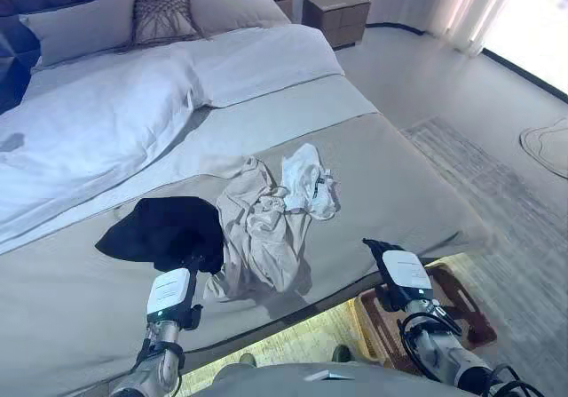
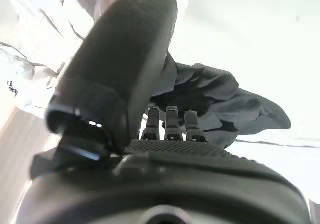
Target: Pick up the clothes from the bed and place them into the basket
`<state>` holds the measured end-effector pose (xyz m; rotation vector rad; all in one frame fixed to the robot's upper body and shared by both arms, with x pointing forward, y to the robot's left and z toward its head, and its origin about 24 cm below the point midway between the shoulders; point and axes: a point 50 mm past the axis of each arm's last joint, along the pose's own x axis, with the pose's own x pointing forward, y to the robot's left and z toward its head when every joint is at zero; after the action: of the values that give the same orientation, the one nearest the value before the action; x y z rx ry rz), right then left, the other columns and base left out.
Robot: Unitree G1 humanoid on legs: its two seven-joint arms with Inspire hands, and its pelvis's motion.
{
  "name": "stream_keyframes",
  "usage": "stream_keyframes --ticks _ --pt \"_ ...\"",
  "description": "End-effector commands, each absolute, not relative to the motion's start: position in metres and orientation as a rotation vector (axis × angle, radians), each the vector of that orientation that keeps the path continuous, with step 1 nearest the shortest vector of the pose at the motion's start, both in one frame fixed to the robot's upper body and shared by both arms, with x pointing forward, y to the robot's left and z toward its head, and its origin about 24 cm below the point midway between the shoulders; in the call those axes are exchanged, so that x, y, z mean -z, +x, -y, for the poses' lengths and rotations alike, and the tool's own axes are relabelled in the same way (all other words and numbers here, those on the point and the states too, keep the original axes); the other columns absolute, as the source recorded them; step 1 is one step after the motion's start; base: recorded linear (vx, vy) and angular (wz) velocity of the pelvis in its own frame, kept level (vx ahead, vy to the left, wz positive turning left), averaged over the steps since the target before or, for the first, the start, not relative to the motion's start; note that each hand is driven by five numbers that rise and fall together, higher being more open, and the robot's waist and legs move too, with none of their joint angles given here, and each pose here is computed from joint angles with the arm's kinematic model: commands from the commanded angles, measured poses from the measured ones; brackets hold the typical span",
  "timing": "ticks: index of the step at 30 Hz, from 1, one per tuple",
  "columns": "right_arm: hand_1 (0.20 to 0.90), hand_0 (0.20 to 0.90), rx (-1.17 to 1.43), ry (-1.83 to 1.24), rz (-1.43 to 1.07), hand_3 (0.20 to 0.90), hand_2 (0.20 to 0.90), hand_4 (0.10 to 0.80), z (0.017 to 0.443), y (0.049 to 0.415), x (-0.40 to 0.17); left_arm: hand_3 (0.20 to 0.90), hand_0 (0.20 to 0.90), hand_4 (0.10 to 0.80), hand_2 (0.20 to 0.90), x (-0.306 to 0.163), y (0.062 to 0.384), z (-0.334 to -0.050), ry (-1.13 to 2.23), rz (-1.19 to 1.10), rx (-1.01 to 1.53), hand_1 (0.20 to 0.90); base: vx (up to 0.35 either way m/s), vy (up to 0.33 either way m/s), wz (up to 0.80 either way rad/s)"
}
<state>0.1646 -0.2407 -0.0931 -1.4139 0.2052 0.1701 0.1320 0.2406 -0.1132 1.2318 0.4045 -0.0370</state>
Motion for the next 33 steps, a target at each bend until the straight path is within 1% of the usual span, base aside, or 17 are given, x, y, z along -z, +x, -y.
stream_keyframes --ticks 1,7,14,25,33 --pt "0.9 0.9 -0.054 -1.352 -0.12 0.9 0.9 0.8 0.238 0.187 0.075 0.9 0.9 0.8 0.9 0.095 0.153 -0.259 1.185 -0.339 -0.092 0.9 0.0 0.0 0.0" --pt "0.9 0.9 -0.027 -1.323 -0.11 0.9 0.9 0.8 0.238 0.188 0.073 0.9 0.9 0.8 0.9 0.093 0.151 -0.259 1.155 -0.317 -0.102 0.9 0.0 0.0 0.0" --pt "0.9 0.9 0.005 -1.22 -0.095 0.9 0.9 0.8 0.236 0.19 0.068 0.9 0.9 0.8 0.9 0.082 0.16 -0.26 1.079 -0.244 -0.165 0.9 0.0 0.0 0.0" --pt "0.9 0.9 0.039 -1.202 0.065 0.9 0.9 0.8 0.23 0.217 0.037 0.9 0.9 0.8 0.9 0.068 0.17 -0.258 1.061 -0.146 -0.173 0.9 0.0 0.0 0.0" --pt "0.9 0.9 0.019 -1.228 0.105 0.9 0.9 0.8 0.226 0.232 0.027 0.9 0.9 0.8 0.9 0.063 0.172 -0.258 1.028 -0.123 -0.198 0.9 0.025 -0.002 0.08"
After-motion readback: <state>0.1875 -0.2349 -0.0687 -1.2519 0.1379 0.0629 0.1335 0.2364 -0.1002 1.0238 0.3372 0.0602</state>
